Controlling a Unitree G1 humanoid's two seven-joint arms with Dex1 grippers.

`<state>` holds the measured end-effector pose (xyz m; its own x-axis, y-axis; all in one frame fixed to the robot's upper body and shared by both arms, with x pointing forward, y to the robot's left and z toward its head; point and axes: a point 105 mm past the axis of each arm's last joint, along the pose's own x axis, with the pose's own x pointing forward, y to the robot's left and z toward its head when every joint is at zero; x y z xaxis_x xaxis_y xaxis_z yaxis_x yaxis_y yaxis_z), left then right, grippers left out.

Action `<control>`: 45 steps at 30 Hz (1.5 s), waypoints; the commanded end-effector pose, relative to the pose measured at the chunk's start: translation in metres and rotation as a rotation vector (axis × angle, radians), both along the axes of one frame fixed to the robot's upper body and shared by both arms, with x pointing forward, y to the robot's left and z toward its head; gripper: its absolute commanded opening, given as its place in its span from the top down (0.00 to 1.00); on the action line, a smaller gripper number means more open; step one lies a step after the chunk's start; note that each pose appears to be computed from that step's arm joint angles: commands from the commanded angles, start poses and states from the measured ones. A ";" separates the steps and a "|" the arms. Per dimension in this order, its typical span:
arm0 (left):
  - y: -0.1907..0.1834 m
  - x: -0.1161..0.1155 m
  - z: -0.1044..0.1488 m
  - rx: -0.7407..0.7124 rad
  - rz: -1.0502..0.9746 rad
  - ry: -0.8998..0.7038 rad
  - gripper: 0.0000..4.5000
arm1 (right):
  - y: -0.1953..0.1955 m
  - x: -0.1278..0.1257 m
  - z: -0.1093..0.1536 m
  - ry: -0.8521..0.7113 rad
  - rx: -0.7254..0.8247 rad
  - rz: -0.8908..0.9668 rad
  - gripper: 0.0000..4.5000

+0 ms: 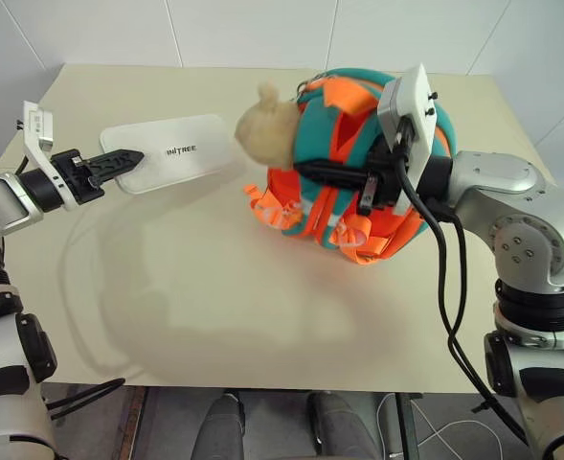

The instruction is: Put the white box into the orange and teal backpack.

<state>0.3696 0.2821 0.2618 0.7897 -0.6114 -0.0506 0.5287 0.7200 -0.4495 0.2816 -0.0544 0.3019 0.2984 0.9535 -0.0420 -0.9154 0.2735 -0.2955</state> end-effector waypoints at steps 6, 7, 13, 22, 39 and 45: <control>0.008 -0.008 0.033 0.072 -0.031 -0.131 0.72 | -0.004 -0.052 0.005 -0.093 -0.143 0.224 1.00; 0.007 -0.008 0.033 0.078 -0.038 -0.133 0.72 | -0.006 -0.055 0.006 -0.092 -0.148 0.240 1.00; 0.005 -0.011 0.038 0.121 -0.079 -0.159 0.72 | -0.013 -0.067 0.003 -0.076 -0.199 0.303 1.00; -0.008 -0.038 0.062 0.167 -0.251 -0.360 0.72 | -0.031 -0.062 -0.010 -0.086 -0.215 0.286 1.00; -0.028 -0.092 0.050 0.112 -0.500 -0.674 0.72 | -0.049 -0.028 -0.030 -0.053 -0.185 0.140 1.00; -0.039 -0.093 0.046 0.105 -0.586 -0.698 0.72 | -0.046 -0.025 -0.031 -0.054 -0.170 0.146 1.00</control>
<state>0.2841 0.2473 0.2950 0.2856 -0.9317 0.2246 0.9464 0.3111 0.0871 0.2581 -0.1014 0.2618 0.1618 0.9633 -0.2144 -0.9410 0.0852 -0.3276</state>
